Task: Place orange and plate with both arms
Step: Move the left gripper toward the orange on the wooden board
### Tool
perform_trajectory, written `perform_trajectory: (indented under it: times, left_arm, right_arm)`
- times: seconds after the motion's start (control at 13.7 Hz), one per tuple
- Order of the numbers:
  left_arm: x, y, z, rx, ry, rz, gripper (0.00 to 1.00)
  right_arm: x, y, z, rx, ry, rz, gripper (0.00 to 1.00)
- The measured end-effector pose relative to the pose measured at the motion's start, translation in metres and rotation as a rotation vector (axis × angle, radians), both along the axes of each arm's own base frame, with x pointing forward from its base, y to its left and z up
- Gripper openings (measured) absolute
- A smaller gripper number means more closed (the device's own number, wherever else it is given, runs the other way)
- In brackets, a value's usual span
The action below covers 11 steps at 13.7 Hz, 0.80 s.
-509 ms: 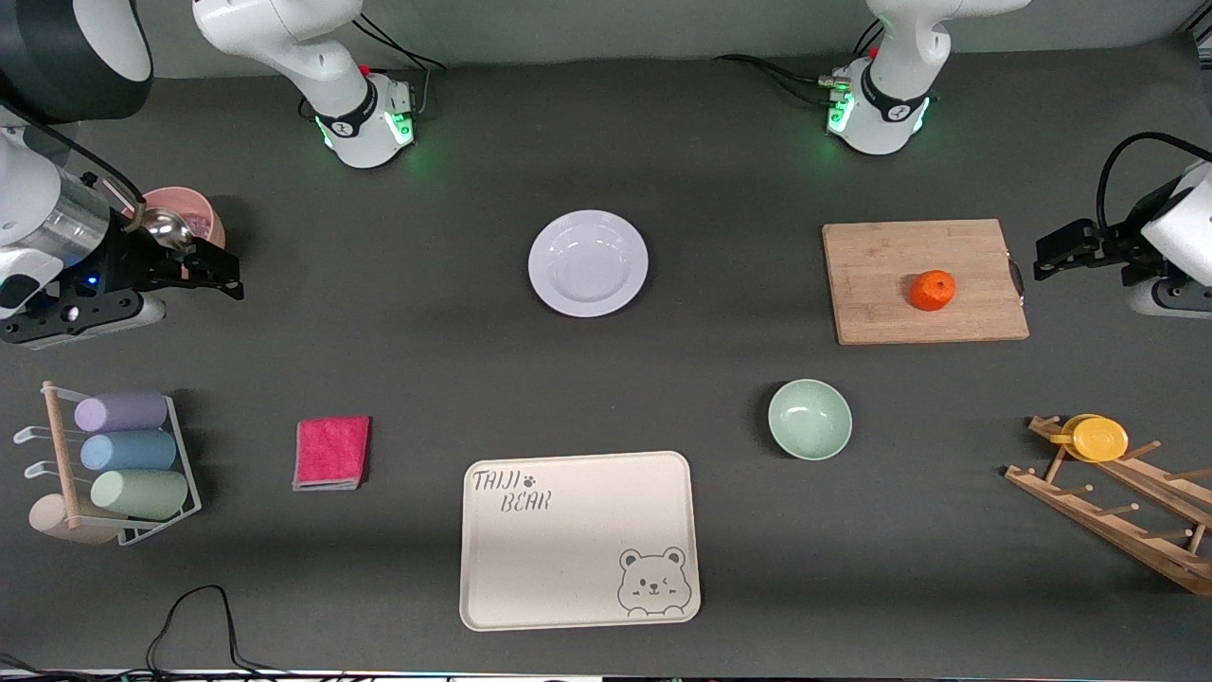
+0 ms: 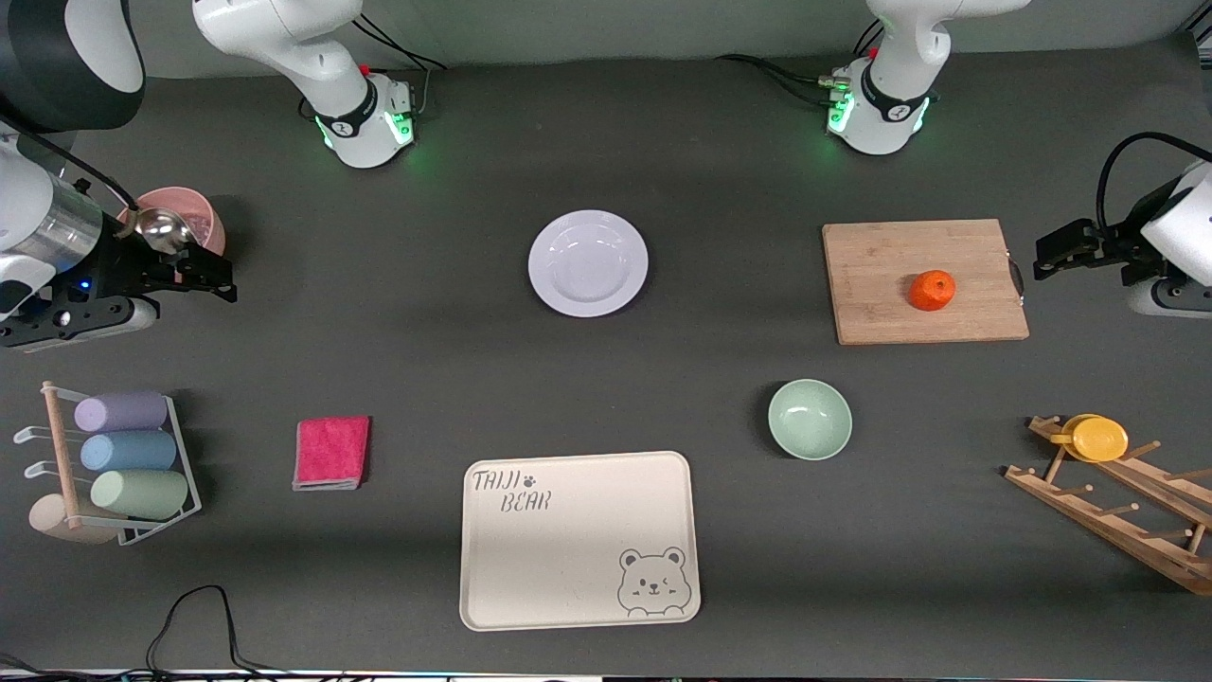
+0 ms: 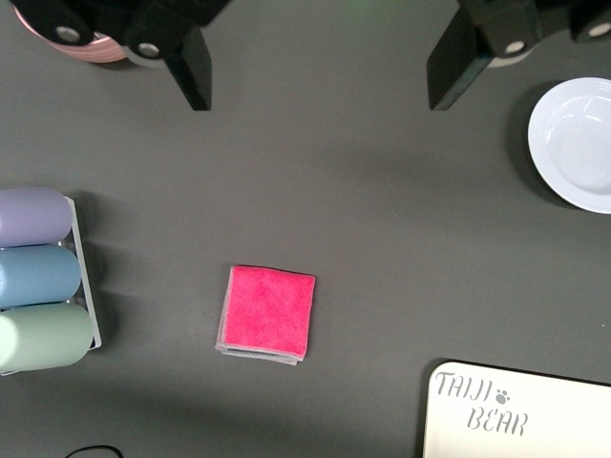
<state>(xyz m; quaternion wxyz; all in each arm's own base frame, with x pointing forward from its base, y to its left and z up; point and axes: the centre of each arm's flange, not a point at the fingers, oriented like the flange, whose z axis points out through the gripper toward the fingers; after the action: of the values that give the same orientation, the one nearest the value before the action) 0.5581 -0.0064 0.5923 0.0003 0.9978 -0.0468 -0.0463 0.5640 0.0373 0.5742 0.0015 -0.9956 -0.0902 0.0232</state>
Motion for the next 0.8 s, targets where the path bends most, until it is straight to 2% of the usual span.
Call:
perform_trajectory:
  times: [0.22,0.36,0.58,0.8]
  left_arm:
    - [-0.005,0.002,0.002,0.001,0.021,0.003,1.0]
    - [-0.021,0.009,0.019,0.004,0.036,0.014,1.0]
    - [-0.069,0.038,0.045,0.003,0.025,0.041,1.0]
    - [-0.125,0.056,0.04,0.0,0.036,0.068,1.0]
  right_arm:
    - [0.001,0.0,-0.005,0.0,-0.002,0.0,1.0]
    - [0.001,0.0,-0.012,0.0,0.0,0.0,1.0]
    - [0.003,0.0,-0.018,0.0,-0.008,0.0,1.0]
    - [0.004,0.001,-0.021,0.0,-0.018,0.001,1.0]
